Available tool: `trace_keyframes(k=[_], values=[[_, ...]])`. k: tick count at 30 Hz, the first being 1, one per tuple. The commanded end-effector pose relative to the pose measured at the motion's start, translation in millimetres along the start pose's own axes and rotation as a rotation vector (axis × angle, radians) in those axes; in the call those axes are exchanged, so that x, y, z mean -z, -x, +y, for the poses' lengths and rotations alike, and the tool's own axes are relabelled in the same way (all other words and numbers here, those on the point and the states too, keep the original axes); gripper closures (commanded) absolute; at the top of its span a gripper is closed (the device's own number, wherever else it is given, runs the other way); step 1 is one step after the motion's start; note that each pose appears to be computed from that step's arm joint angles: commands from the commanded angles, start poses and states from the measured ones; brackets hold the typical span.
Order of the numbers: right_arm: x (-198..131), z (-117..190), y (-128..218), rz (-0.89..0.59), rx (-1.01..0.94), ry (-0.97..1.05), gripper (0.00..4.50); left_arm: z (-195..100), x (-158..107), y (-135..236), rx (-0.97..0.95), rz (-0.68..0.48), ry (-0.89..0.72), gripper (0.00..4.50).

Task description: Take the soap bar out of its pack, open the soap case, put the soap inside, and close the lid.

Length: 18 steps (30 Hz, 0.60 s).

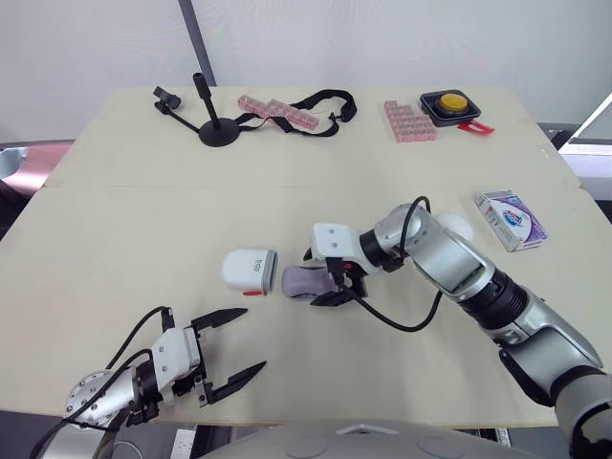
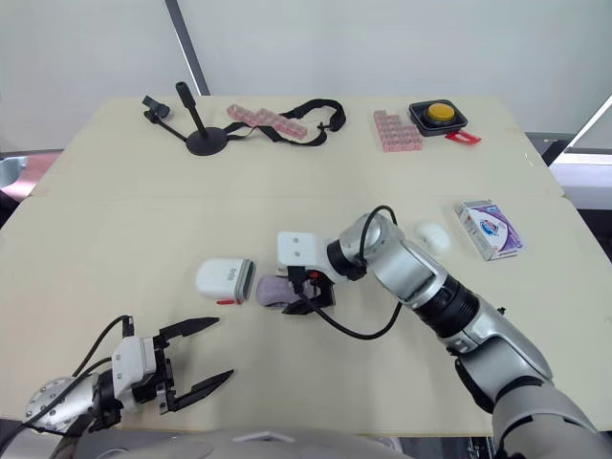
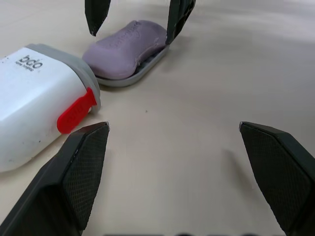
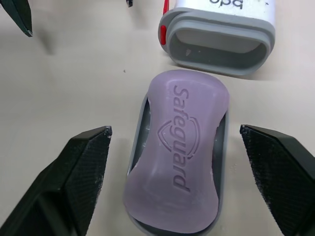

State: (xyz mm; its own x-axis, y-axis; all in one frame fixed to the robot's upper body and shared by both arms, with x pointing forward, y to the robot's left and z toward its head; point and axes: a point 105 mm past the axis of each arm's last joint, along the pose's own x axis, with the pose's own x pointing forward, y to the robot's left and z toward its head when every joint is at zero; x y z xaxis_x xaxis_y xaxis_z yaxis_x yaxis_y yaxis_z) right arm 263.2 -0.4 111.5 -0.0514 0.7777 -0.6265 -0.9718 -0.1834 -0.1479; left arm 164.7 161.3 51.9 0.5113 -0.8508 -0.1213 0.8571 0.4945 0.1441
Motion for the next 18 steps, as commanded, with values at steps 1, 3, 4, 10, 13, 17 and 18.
trace_keyframes(k=[1, 3, 4, 10, 13, 17, 18], values=[[-25.0, -7.1, 28.1, -0.114, 0.055, 0.036, 0.02, 5.1, -14.3, -1.3, -0.009, -0.037, -0.017, 0.00], [-27.5, -7.1, 41.6, -0.172, 0.082, 0.025, 0.02, 8.8, -19.1, 0.5, -0.022, -0.043, -0.027, 0.00], [-26.2, -5.1, 47.4, -0.195, 0.084, 0.026, 0.02, 10.5, -21.1, 2.4, -0.027, -0.044, -0.033, 0.00], [1.4, 11.6, 75.5, -0.284, 0.122, 0.002, 0.02, 35.2, -23.8, 20.6, -0.046, 0.033, -0.146, 0.00], [23.8, 27.0, 84.8, -0.333, 0.138, -0.011, 0.02, 66.3, -25.1, 21.1, -0.035, 0.098, -0.212, 0.00], [38.5, 33.0, 89.7, -0.375, 0.190, 0.017, 0.02, 80.3, -29.7, 8.2, 0.057, 0.145, -0.243, 0.00], [41.4, 33.1, 91.4, -0.386, 0.207, 0.014, 0.02, 84.1, -30.8, 4.6, 0.081, 0.164, -0.255, 0.00]])
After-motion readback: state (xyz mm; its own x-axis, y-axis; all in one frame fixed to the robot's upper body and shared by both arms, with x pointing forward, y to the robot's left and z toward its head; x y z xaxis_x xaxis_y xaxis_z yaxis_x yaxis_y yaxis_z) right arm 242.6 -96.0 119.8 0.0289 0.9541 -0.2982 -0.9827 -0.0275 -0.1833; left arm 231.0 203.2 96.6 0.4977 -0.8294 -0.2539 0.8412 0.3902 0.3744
